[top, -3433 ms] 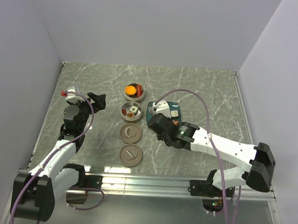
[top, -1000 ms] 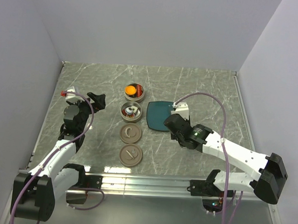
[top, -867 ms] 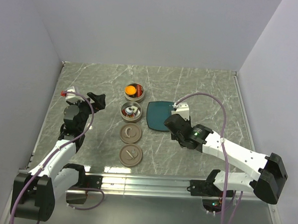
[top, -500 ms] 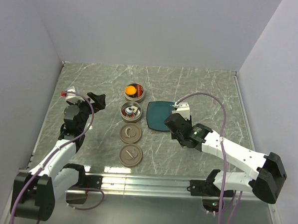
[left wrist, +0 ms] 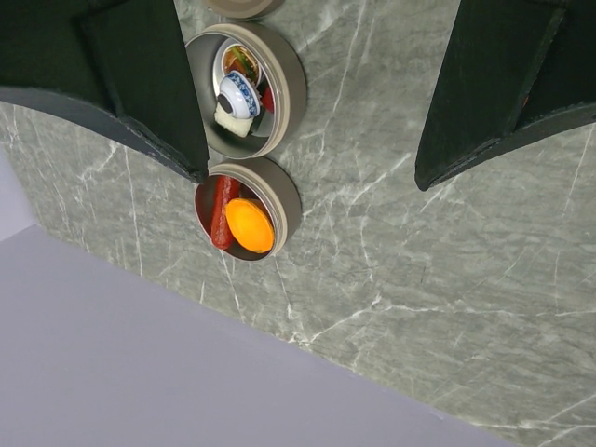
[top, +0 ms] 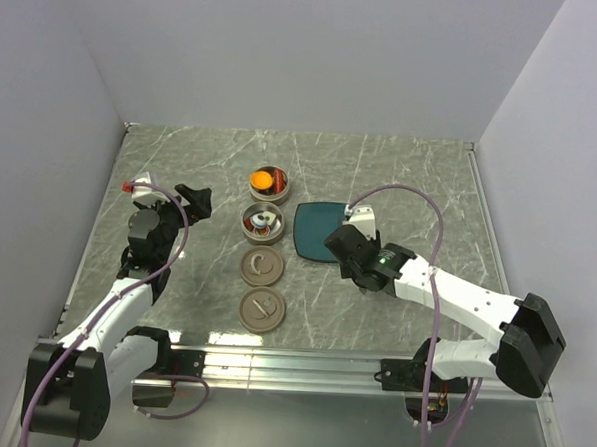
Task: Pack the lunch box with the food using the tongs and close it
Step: Pick up the food using the clamp, then place the food into the lunch box, then pick up the food using the clamp, then place the food into the lunch box
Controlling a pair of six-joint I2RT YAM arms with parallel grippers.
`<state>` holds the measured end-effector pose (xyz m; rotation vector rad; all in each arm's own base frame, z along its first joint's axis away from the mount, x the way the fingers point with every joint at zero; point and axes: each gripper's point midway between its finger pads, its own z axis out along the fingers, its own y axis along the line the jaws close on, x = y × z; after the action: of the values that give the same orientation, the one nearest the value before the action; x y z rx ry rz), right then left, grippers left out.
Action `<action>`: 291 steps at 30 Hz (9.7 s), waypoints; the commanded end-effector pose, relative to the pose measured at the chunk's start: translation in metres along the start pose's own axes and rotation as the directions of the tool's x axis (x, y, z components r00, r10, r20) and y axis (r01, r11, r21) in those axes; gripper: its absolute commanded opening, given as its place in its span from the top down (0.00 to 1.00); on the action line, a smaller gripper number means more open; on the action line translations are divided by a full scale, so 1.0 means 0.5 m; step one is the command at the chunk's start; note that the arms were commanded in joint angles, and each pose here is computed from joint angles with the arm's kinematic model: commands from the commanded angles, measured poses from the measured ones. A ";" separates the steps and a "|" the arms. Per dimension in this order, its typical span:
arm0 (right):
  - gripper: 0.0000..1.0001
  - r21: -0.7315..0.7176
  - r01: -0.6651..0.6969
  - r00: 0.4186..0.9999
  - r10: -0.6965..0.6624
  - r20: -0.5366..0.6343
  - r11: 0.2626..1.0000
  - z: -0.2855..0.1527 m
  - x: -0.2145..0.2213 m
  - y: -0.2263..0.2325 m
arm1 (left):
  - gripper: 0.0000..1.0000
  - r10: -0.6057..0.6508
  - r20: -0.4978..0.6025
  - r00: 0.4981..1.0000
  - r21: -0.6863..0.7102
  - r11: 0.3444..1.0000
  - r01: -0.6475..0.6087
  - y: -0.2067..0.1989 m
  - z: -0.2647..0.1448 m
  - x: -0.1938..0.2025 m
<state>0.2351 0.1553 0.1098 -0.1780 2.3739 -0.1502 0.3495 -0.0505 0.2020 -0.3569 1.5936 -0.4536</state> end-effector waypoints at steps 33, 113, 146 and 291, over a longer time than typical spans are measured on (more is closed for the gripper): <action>0.65 -0.076 -0.017 0.991 0.027 0.128 0.997 -0.043 -0.112 0.035 | 0.01 -0.005 0.050 0.999 0.028 1.000 0.004 -0.018 0.006 -0.034; 0.39 -0.314 0.193 0.963 -0.118 0.242 0.929 -0.124 -0.188 0.262 | 0.00 -0.007 0.051 0.999 0.025 1.000 0.006 -0.017 0.006 -0.035; 0.48 -0.050 -0.075 0.997 0.075 0.003 0.996 -0.111 0.074 0.015 | 0.01 -0.005 0.045 0.999 0.033 0.999 0.004 -0.019 0.006 -0.033; 0.50 -0.198 0.173 0.980 -0.148 0.136 0.965 0.084 -0.302 0.253 | 0.01 -0.007 0.044 0.999 0.025 1.000 0.005 -0.013 0.011 -0.032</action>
<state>0.3500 0.3043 0.1323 -0.5391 2.3278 0.0069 0.3515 -0.0478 0.1960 -0.3669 1.6092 -0.4441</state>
